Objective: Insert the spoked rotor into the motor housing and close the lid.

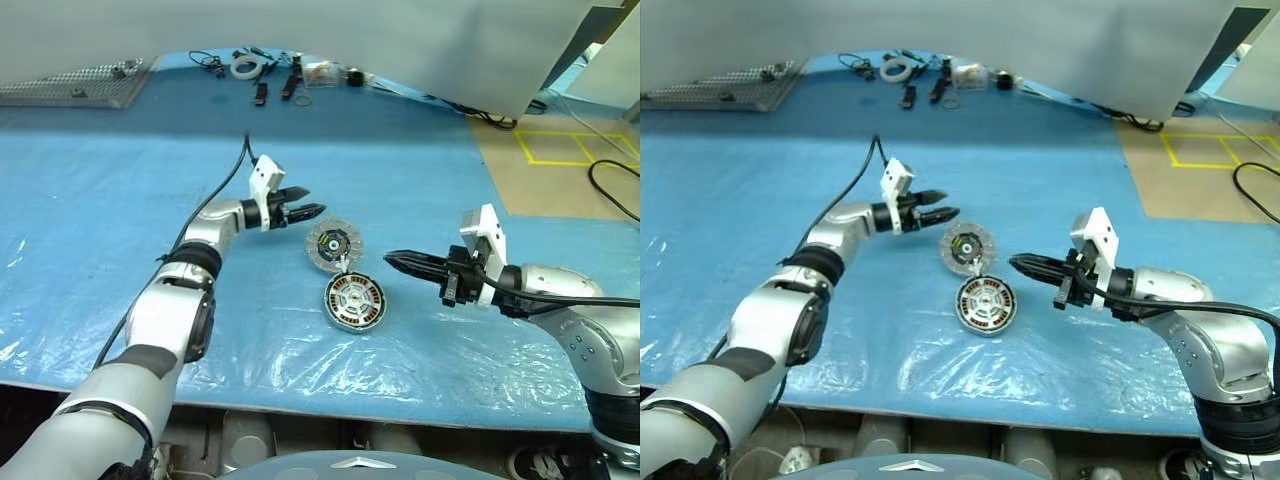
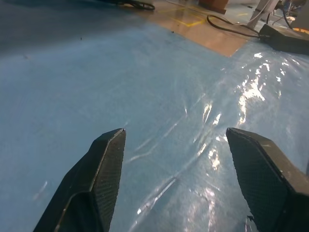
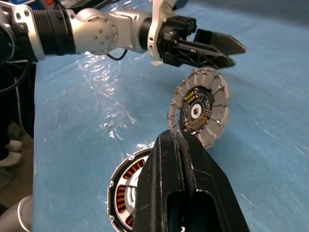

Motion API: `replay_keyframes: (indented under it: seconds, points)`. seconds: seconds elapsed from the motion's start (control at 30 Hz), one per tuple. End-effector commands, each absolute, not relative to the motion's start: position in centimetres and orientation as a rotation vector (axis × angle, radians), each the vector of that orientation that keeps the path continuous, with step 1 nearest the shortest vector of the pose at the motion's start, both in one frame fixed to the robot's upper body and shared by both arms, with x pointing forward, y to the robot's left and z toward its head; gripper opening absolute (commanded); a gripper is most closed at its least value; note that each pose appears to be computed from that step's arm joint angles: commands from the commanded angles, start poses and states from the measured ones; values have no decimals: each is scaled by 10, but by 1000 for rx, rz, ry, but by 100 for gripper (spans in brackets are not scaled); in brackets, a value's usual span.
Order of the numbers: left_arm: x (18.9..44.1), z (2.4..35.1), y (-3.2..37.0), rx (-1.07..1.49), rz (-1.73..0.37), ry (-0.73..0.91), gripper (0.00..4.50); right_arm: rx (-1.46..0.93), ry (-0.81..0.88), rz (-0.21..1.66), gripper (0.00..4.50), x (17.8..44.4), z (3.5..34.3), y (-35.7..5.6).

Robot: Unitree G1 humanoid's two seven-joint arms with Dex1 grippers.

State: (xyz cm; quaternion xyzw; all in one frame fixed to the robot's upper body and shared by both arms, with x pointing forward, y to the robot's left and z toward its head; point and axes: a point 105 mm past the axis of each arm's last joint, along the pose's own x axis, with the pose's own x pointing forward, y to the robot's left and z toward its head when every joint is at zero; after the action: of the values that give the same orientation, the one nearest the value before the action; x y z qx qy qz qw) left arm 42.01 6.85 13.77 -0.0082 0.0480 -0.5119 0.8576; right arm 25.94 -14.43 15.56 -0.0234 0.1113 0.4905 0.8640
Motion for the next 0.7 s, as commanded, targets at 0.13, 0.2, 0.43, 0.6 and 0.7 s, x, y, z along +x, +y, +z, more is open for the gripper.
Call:
replay_keyframes:
  seconds: [0.13, 0.2, 0.43, 0.6, 0.7]
  points:
    - [414, 123, 73, 23, -1105, 144, 163, -72, 189, 984, 0, 257, 164, -150]
    - [411, 117, 71, 24, -1116, 161, 96, -74, 195, 981, 0, 256, 161, -149]
    - [409, 117, 59, 0, -1139, 141, 3, -79, 195, 968, 0, 258, 161, -149]
    - [408, 119, 50, -31, -1148, 124, 3, -85, 198, 965, 0, 257, 162, -150]
    - [403, 119, 42, -52, -1202, 139, 3, -85, 199, 974, 0, 255, 163, -149]
